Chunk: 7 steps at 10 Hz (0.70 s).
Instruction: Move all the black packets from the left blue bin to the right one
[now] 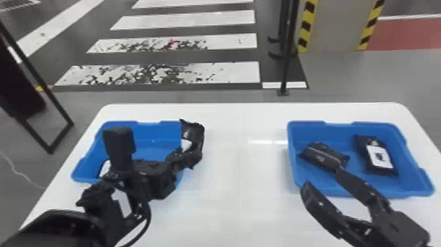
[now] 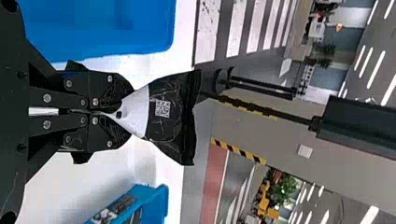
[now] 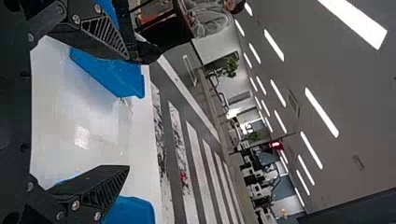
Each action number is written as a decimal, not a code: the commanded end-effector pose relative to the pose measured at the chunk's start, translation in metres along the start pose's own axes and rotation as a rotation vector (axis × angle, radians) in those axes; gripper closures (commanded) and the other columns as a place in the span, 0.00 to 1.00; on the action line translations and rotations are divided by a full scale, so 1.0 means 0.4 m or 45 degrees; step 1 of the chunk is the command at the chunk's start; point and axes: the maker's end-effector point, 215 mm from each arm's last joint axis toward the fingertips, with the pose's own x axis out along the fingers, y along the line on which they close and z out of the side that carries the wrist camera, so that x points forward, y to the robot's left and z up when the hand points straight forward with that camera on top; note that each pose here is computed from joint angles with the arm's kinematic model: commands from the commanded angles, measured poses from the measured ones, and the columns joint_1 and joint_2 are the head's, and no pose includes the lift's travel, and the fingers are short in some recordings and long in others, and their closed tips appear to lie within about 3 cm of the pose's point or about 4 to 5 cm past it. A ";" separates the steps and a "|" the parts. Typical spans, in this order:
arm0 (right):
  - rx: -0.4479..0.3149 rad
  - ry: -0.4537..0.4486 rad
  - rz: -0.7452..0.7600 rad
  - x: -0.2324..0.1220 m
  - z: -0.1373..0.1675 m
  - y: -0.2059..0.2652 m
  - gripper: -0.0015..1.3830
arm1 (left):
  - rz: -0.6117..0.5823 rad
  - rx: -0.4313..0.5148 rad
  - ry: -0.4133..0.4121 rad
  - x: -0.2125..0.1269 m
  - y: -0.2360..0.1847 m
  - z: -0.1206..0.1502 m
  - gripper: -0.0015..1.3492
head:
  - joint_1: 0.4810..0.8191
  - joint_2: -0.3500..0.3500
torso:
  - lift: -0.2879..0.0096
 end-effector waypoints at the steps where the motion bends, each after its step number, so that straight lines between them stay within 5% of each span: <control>1: 0.013 0.012 0.069 0.042 -0.001 0.028 0.15 | -0.069 0.013 0.013 -0.002 -0.074 -0.016 0.89 | 0.63 0.64 | 0.50; 7: 0.138 0.018 0.282 0.153 -0.016 0.131 0.15 | -0.415 -0.040 0.042 0.008 -0.364 -0.045 0.89 | 0.63 0.56 | 0.50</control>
